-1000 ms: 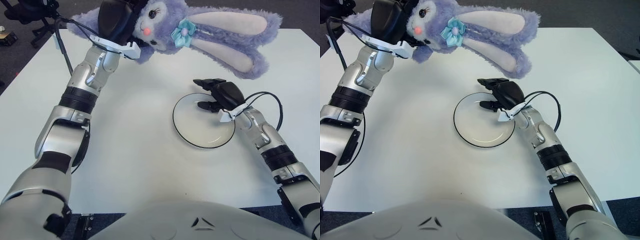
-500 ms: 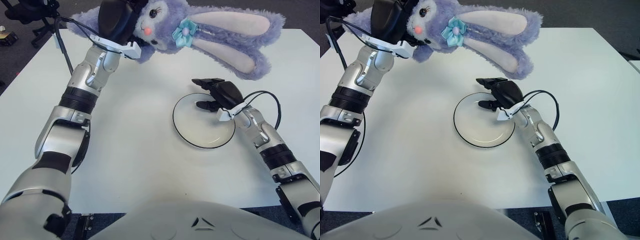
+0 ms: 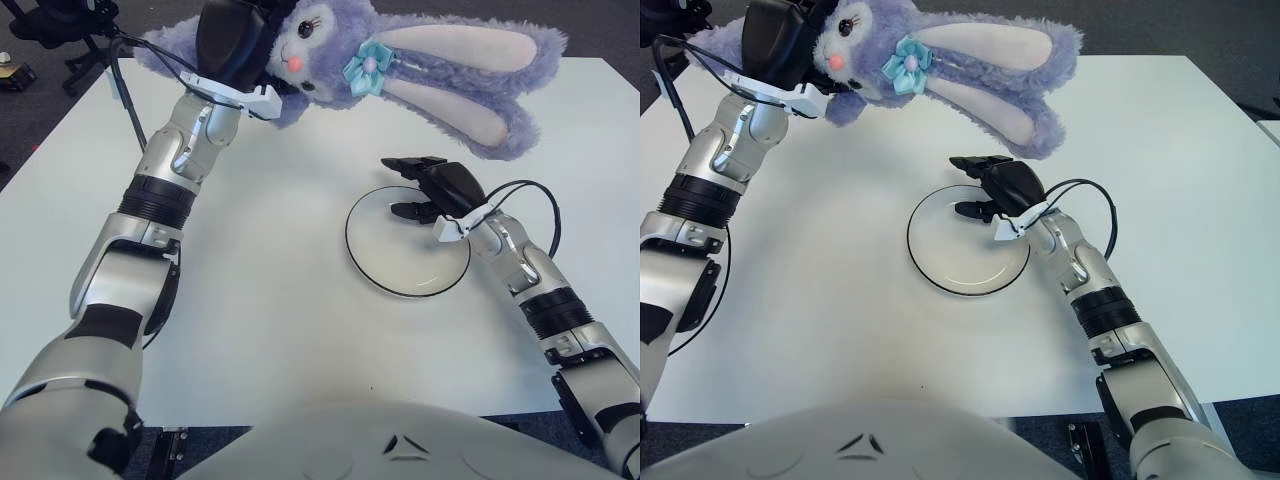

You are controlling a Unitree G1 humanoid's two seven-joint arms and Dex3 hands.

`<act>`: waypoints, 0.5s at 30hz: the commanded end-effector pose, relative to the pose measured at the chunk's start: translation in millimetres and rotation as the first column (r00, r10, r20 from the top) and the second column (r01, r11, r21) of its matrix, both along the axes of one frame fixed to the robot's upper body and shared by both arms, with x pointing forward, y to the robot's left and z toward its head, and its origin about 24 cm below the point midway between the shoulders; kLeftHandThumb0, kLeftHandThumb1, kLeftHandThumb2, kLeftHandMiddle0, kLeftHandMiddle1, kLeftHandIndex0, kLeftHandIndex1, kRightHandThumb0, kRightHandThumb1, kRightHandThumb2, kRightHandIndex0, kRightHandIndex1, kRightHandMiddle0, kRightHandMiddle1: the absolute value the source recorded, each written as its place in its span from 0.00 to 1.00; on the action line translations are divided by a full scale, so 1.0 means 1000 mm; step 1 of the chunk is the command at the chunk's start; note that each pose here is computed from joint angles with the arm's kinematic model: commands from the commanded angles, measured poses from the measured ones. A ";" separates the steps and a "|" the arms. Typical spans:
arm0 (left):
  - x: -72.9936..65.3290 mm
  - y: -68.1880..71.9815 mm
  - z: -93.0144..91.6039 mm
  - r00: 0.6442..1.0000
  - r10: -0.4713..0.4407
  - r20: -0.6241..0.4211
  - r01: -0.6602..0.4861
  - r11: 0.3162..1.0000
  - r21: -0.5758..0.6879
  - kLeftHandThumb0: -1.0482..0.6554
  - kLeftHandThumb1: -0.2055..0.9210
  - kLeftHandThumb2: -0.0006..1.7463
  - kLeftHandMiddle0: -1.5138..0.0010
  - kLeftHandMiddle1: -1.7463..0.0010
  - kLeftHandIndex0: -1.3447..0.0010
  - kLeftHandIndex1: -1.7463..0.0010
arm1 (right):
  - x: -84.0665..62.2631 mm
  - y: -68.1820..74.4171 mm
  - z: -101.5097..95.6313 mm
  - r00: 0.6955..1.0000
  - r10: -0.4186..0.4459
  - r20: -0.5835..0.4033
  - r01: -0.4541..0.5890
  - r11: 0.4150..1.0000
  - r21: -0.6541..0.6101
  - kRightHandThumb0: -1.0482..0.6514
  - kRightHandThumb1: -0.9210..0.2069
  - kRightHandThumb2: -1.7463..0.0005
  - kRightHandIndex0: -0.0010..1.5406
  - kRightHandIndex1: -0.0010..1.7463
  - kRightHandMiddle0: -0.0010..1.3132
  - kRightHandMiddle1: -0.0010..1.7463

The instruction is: Put the doll into the plate.

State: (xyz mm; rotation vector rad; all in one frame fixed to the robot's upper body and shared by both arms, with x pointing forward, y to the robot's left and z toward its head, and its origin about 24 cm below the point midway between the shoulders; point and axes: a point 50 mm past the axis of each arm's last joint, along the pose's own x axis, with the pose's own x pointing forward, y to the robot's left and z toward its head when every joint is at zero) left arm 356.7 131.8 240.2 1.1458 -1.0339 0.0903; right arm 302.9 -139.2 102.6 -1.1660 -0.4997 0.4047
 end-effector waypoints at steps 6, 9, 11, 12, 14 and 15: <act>0.000 -0.004 0.002 1.000 -0.005 0.028 0.005 1.000 -0.001 0.69 0.56 0.54 0.44 0.00 0.51 0.00 | 0.005 -0.004 0.034 1.000 -0.007 0.002 0.007 0.998 0.062 0.26 0.00 0.61 0.37 0.01 0.33 0.01; 0.000 -0.004 0.002 1.000 -0.005 0.028 0.005 1.000 -0.001 0.69 0.56 0.54 0.44 0.00 0.51 0.00 | 0.004 -0.004 0.036 1.000 -0.008 -0.009 0.009 0.998 0.066 0.26 0.00 0.61 0.37 0.01 0.33 0.01; 0.000 -0.004 0.002 1.000 -0.005 0.029 0.005 1.000 -0.001 0.69 0.56 0.54 0.44 0.00 0.51 0.00 | 0.004 -0.004 0.036 1.000 -0.009 -0.012 0.009 0.998 0.066 0.26 0.00 0.61 0.37 0.01 0.33 0.01; 0.000 -0.004 0.002 1.000 -0.005 0.029 0.005 1.000 -0.001 0.69 0.56 0.54 0.44 0.00 0.51 0.00 | 0.004 -0.004 0.036 1.000 -0.009 -0.013 0.010 0.998 0.066 0.26 0.00 0.61 0.37 0.01 0.33 0.01; 0.001 -0.005 0.001 1.000 -0.007 0.028 0.007 1.000 0.000 0.69 0.56 0.54 0.44 0.00 0.51 0.00 | 0.005 -0.006 0.045 0.998 -0.010 -0.061 0.017 0.993 0.117 0.26 0.00 0.61 0.37 0.01 0.33 0.01; 0.001 -0.006 0.000 1.000 -0.009 0.027 0.009 1.000 0.002 0.69 0.56 0.54 0.44 0.00 0.51 0.00 | 0.004 -0.007 0.050 0.995 -0.003 -0.097 0.018 0.988 0.156 0.25 0.00 0.60 0.36 0.01 0.31 0.01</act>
